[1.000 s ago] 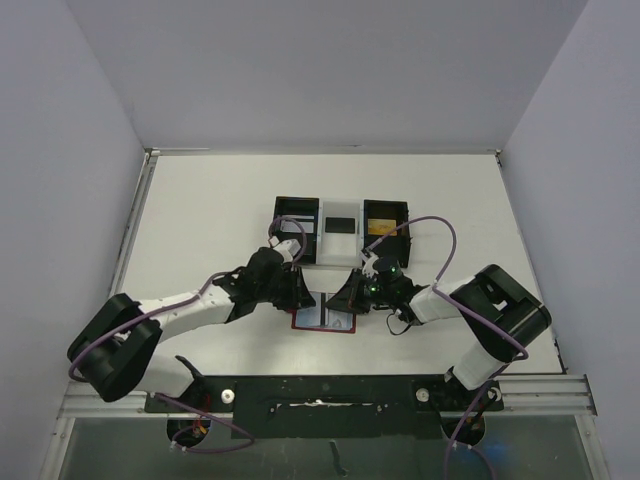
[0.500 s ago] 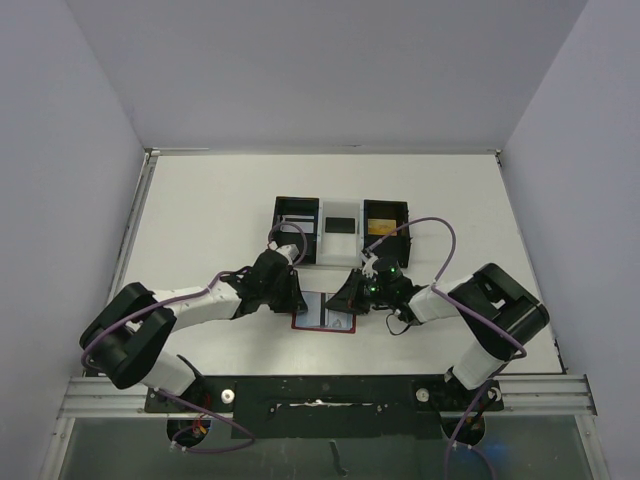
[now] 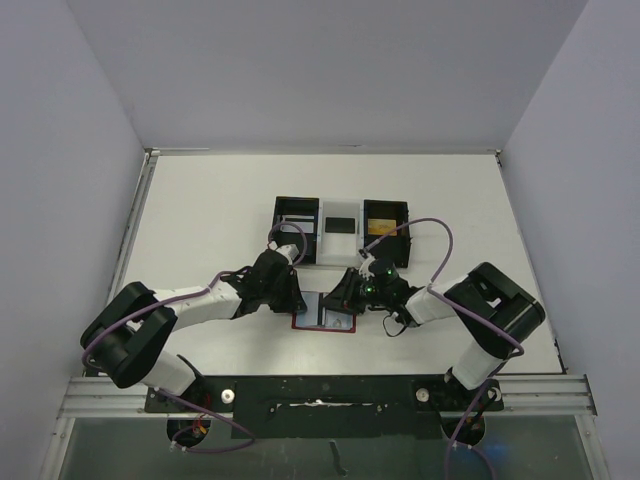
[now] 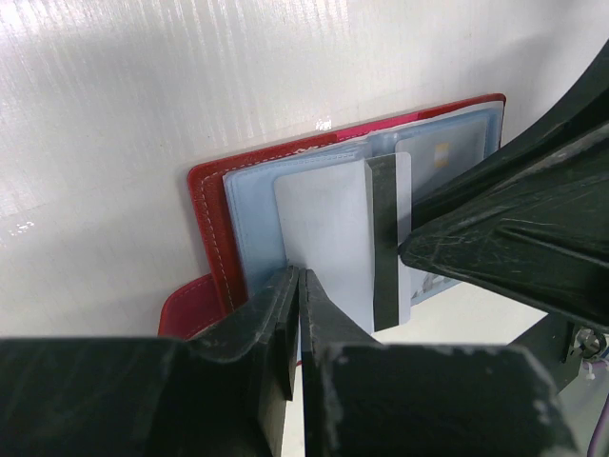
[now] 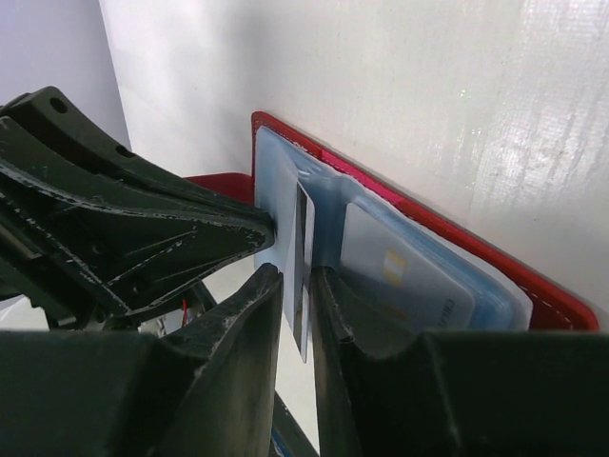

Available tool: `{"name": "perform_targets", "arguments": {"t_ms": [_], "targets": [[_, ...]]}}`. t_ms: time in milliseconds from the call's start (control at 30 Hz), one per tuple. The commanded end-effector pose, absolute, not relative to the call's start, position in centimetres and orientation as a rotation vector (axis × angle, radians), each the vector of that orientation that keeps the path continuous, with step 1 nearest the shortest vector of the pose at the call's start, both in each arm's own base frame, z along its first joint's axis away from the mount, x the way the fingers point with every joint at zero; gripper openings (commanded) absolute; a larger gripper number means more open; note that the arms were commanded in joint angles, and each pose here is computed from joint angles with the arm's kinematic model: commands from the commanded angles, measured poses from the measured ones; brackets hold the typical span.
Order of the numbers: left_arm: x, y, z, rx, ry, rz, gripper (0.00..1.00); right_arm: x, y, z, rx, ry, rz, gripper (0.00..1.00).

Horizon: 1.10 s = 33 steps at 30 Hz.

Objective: Take the credit cards out of the card holder

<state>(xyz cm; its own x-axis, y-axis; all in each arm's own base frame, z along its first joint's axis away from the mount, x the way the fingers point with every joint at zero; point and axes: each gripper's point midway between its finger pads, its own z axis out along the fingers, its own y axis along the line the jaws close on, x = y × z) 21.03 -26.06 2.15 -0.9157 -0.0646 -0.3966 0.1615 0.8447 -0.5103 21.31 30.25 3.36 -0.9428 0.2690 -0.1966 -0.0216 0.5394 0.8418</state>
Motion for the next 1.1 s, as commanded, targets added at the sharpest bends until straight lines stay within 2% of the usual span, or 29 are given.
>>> {"name": "perform_targets", "arguments": {"t_ms": [0,233,433,900,1067], "targets": [[21.1,-25.2,1.6,0.059,2.624,-0.722,0.05,22.3,31.4,4.2,0.193,2.429,1.359,0.21],[21.0,-25.2,1.7,0.060,2.620,-0.729,0.03,22.7,31.5,4.3,0.226,2.415,1.337,0.16],[21.0,-25.2,1.7,0.053,2.618,-0.727,0.02,23.4,31.5,5.2,0.226,2.389,1.358,0.04],[21.0,-25.6,1.8,0.088,2.613,-0.748,0.02,23.0,29.8,4.6,0.243,2.419,1.273,0.05],[21.0,-25.7,1.9,0.095,2.609,-0.751,0.02,22.9,30.4,4.5,0.288,2.393,1.334,0.09]]}}
